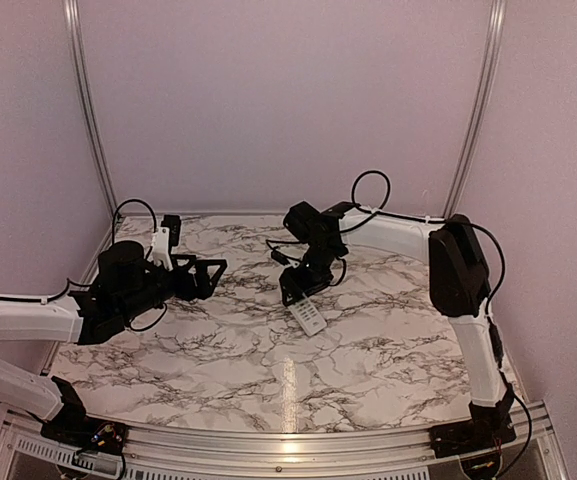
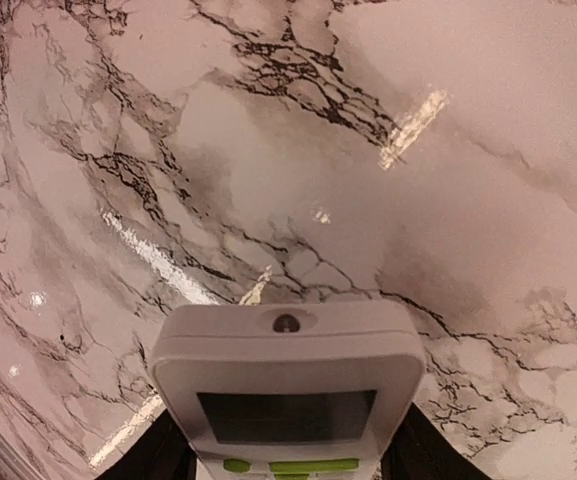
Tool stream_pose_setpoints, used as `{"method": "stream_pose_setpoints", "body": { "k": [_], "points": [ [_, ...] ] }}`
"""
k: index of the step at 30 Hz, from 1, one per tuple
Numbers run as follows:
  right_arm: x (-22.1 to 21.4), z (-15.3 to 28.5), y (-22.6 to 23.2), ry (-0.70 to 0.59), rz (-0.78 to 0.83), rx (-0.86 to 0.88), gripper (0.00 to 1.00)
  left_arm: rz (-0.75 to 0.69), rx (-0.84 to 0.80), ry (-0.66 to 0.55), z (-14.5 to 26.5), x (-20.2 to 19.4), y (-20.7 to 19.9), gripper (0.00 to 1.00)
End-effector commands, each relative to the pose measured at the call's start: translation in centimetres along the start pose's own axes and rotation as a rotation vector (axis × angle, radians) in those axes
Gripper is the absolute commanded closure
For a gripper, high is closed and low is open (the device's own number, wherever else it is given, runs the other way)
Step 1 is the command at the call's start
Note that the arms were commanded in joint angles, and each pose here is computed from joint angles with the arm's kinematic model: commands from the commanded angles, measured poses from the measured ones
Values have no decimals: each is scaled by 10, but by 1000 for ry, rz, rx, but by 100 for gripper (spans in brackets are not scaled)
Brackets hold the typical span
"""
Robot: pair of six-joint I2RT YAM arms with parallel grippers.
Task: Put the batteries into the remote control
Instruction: Place the remote control at the center of the board.
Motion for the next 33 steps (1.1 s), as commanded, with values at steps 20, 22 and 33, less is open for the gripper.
{"method": "stream_pose_setpoints", "body": {
  "k": [20,22,33],
  "points": [
    [17,-18,6,-7,-39,84,18,-9,-48,16,1,-8,12,1],
    [19,-6,11,-41,-31,104,11,-1,-58,16,2,-6,11,1],
    [-19,36,-5,-171,-74,162,12,36,-100,15,11,1,3,1]
  ]
}}
Point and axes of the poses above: each gripper's point midway between its finger pads, its own z axis back along the fingers, its own y axis along the line the jaws close on, x = y × z, the point moved 8 cm from there along z, back along the fingers, and after that the axes turned 7 degrees about z, right-handed, at the moved point
